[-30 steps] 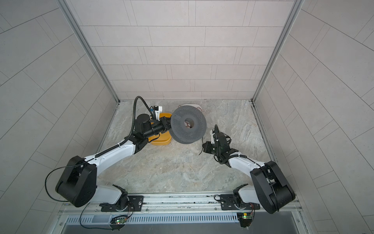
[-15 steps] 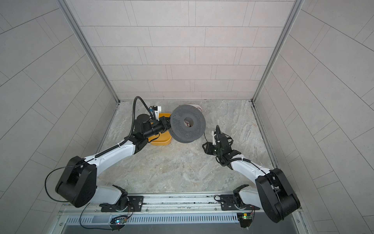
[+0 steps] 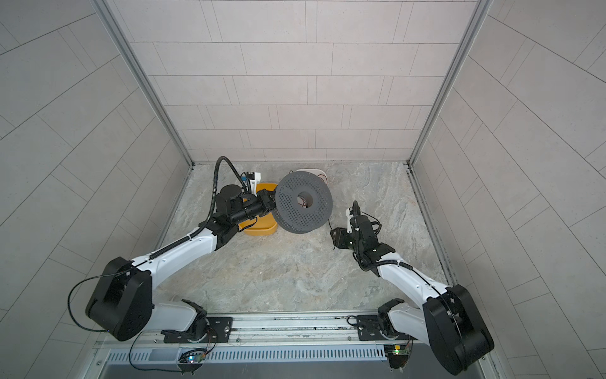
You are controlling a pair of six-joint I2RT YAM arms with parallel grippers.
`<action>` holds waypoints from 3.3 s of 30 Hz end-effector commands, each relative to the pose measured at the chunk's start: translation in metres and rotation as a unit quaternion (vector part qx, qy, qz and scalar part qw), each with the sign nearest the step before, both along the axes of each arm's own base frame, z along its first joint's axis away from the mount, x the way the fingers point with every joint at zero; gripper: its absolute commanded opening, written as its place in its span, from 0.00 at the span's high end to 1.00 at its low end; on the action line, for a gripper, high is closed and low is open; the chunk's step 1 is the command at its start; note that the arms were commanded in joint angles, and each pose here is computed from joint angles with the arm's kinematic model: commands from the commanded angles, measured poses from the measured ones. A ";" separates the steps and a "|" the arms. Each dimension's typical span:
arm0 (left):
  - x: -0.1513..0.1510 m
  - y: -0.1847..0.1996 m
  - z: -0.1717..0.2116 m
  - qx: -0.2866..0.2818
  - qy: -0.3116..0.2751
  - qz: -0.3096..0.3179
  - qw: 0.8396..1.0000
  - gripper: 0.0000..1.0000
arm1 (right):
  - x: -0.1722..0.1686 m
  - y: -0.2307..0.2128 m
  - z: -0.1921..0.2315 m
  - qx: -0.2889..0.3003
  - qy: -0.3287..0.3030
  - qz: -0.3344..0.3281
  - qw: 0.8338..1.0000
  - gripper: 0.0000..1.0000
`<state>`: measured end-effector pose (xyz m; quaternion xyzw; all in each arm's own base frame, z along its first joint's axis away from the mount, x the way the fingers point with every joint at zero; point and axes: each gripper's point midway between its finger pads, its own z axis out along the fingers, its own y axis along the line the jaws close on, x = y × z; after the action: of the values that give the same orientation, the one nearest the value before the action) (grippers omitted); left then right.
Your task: Wrap the cables
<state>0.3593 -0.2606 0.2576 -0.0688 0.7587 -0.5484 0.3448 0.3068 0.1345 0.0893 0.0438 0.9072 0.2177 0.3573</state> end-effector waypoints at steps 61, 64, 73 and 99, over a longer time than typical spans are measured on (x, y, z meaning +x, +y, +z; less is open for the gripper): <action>0.042 0.055 0.045 0.123 -0.065 0.159 0.977 1.00 | -0.073 0.046 0.064 -0.001 -0.025 0.137 0.990 1.00; 0.049 0.059 0.043 0.126 -0.064 0.178 0.974 1.00 | -0.084 0.051 0.074 -0.008 -0.023 0.162 0.986 1.00; 0.056 0.062 0.037 0.139 -0.070 0.212 0.965 1.00 | -0.125 0.103 0.118 0.006 -0.018 0.278 0.960 1.00; -0.017 -0.010 0.002 0.242 -0.127 0.069 0.959 1.00 | -0.082 0.174 0.379 0.044 -0.215 0.345 0.913 1.00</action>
<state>0.3520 -0.2670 0.2230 0.0029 0.8413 -0.3010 0.4491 0.2133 0.3140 0.4447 -0.3019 0.7709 0.3716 0.4202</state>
